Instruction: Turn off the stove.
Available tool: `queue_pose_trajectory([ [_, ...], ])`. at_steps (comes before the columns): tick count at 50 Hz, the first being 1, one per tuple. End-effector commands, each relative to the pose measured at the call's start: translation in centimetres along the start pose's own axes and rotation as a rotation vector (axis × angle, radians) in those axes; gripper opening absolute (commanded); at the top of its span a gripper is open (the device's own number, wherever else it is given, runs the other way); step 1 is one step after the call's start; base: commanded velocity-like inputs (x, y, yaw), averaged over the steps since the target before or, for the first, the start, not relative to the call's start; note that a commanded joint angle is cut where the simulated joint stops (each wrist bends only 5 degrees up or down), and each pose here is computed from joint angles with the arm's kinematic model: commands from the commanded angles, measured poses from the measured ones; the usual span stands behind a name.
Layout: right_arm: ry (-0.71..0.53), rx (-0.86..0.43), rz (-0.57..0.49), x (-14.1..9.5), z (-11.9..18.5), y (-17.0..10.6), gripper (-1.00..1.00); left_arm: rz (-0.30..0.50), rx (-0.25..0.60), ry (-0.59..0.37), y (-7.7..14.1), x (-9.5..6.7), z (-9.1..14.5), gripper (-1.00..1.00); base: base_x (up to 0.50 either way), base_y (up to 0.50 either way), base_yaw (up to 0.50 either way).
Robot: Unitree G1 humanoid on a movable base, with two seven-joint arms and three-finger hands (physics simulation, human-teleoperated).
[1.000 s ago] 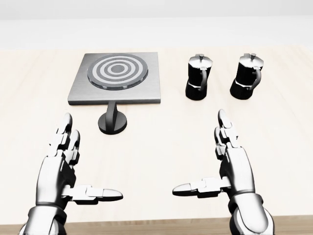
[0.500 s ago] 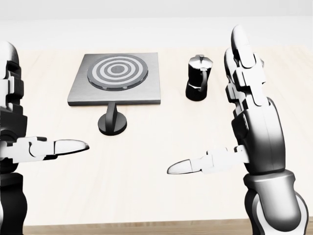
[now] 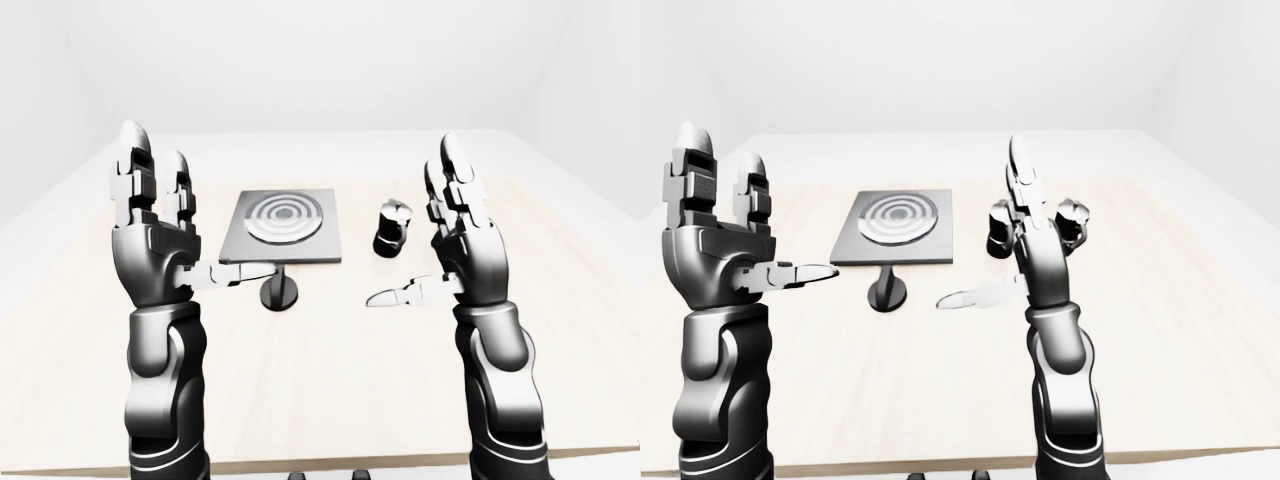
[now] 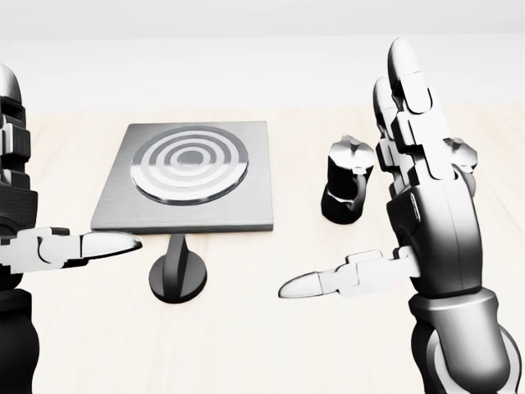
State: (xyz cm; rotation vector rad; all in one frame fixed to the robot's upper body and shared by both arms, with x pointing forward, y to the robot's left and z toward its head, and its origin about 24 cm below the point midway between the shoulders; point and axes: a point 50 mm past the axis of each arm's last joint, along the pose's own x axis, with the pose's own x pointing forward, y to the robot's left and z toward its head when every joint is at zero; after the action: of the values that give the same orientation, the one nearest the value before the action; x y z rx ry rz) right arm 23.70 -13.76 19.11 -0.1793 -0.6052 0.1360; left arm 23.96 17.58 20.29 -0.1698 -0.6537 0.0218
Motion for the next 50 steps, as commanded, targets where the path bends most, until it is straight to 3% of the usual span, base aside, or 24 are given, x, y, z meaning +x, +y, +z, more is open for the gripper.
queue_pose_trajectory([
  [1, 0.010, -0.006, -0.001, 0.3, -0.3, 0.2, 1.00, 0.005, -0.001, 0.002, 0.2, 0.0, 0.0, 1.00, 0.28, 0.00, 0.00],
  [29, 0.033, 0.014, -0.011, 0.3, -0.9, 0.3, 1.00, -0.004, -0.002, 0.018, -0.1, -0.3, -0.3, 1.00, 0.01, 0.00, 0.00],
  [42, 0.049, 0.021, -0.038, 0.2, -1.3, -0.2, 1.00, -0.077, -0.031, 0.066, -1.8, -3.3, -0.2, 1.00, 0.00, 0.00, 0.00],
  [50, 0.042, 0.023, -0.037, 0.3, -1.1, -0.2, 1.00, -0.097, -0.023, 0.114, -2.1, -4.1, -0.9, 1.00, 0.00, 0.00, 0.00],
])
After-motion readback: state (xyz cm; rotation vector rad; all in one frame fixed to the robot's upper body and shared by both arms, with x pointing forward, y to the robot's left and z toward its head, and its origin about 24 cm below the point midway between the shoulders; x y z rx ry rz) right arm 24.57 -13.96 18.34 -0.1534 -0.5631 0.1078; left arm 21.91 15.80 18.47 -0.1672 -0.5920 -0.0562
